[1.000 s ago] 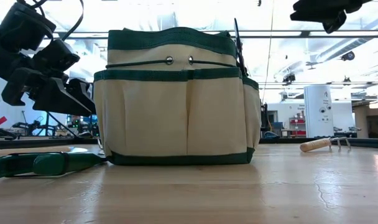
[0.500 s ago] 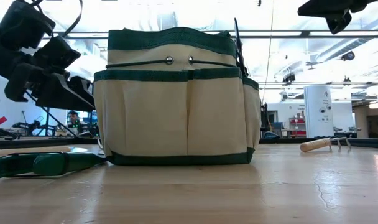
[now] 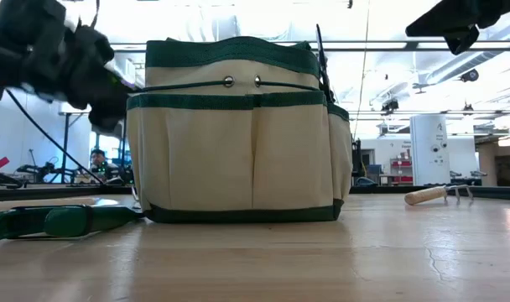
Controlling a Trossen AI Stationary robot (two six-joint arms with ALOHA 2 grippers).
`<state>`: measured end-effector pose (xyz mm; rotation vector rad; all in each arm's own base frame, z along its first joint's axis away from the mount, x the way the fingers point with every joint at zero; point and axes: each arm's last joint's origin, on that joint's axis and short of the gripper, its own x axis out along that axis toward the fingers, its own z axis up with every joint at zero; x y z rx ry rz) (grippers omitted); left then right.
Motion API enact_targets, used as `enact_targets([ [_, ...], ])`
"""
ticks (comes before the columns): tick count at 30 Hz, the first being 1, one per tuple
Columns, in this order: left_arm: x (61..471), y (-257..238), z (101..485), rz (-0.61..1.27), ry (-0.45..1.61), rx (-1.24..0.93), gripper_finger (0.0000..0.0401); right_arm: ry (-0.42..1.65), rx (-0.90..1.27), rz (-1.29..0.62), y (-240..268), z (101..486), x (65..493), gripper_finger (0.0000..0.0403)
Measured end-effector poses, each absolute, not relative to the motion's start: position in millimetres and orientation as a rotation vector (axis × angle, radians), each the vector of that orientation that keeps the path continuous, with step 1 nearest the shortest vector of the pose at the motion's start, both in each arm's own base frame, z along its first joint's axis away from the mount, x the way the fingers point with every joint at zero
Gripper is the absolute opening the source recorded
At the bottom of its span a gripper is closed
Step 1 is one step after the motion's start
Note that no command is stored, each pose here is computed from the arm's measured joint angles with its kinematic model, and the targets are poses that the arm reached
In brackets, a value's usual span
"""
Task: Pick & Place Garden tools in Gardening bag
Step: Put the green shear scissors into the white gardening bag
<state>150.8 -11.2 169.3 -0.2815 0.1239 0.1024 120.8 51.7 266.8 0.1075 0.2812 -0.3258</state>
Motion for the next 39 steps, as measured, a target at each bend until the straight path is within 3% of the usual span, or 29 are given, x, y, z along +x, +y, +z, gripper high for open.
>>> enact_targets([
  [3, 151.2, -11.2, 178.3, 0.091, 0.028, -0.415, 0.0241, 0.287, 0.113, -0.330, 51.5, 265.9, 120.5, 0.0008],
  [10, 150.7, -10.8, 189.8, 0.082, -0.090, -0.458, 0.0241, 0.287, 0.116, -0.329, 51.6, 265.9, 120.5, 0.0008],
  [21, 150.3, -21.8, 189.9, -0.201, -0.010, -0.614, 0.0241, 0.288, 0.117, -0.326, 51.7, 265.9, 120.5, 0.0008],
  [27, 151.9, -40.6, 192.8, -0.219, 0.109, -0.550, 0.0241, 0.291, 0.148, -0.322, 51.8, 265.3, 120.3, 0.0008],
  [39, 153.8, -112.3, 242.0, -0.143, 0.334, -0.273, 0.0241, 0.325, 0.182, -0.330, 51.0, 261.0, 118.6, 0.0008],
])
